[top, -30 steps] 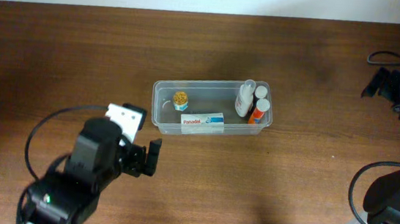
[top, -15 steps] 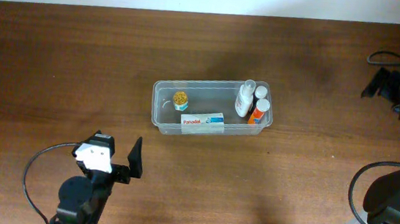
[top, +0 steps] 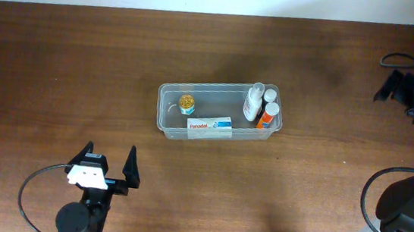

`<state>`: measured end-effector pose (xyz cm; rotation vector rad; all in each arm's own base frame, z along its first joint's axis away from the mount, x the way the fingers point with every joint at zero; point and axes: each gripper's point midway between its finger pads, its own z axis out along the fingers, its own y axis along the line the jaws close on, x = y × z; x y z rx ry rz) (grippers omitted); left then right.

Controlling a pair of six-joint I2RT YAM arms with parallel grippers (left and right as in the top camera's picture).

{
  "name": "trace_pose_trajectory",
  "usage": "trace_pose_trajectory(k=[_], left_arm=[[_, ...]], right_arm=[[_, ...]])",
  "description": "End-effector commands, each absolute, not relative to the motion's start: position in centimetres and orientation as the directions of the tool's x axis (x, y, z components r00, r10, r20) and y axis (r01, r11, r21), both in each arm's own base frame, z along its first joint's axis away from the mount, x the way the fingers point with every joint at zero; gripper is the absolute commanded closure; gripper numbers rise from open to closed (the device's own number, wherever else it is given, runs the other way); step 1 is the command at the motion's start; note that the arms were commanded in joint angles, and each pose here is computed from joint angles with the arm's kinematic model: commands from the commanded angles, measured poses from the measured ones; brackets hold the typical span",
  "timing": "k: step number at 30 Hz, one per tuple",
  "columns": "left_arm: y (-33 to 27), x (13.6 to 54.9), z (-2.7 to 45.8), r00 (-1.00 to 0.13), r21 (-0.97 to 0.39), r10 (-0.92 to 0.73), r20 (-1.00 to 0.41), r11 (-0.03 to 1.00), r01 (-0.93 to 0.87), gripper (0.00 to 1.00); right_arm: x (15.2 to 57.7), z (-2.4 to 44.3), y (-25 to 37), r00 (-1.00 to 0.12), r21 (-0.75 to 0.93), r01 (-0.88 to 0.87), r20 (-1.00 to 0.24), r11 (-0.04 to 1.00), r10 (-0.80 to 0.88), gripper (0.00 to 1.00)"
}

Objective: Pack container

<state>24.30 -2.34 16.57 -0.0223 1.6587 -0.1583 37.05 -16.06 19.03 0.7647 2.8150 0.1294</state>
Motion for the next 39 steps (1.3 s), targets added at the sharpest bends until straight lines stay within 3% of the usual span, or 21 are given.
trace_pose_trajectory(k=[1,11,39], left_arm=[[-2.42,24.31,15.69,-0.104,-0.091,-0.081,-0.991,0.992,0.089,0.01],[-2.86,24.26,15.77,-0.084,0.056,0.068,-0.994,0.988,0.141,0.01],[-2.87,24.26,15.78,-0.084,0.056,0.068,-0.994,0.988,0.141,0.01]], right_arm=[[37.02,19.72,-15.99,-0.833,0.149,0.492,-0.206,0.858,0.513,0.02],[37.01,19.72,-16.0,-0.833,0.149,0.492,-0.206,0.858,0.513,0.02],[37.01,19.71,-15.99,-0.833,0.149,0.492,-0.206,0.858,0.513,0.02]])
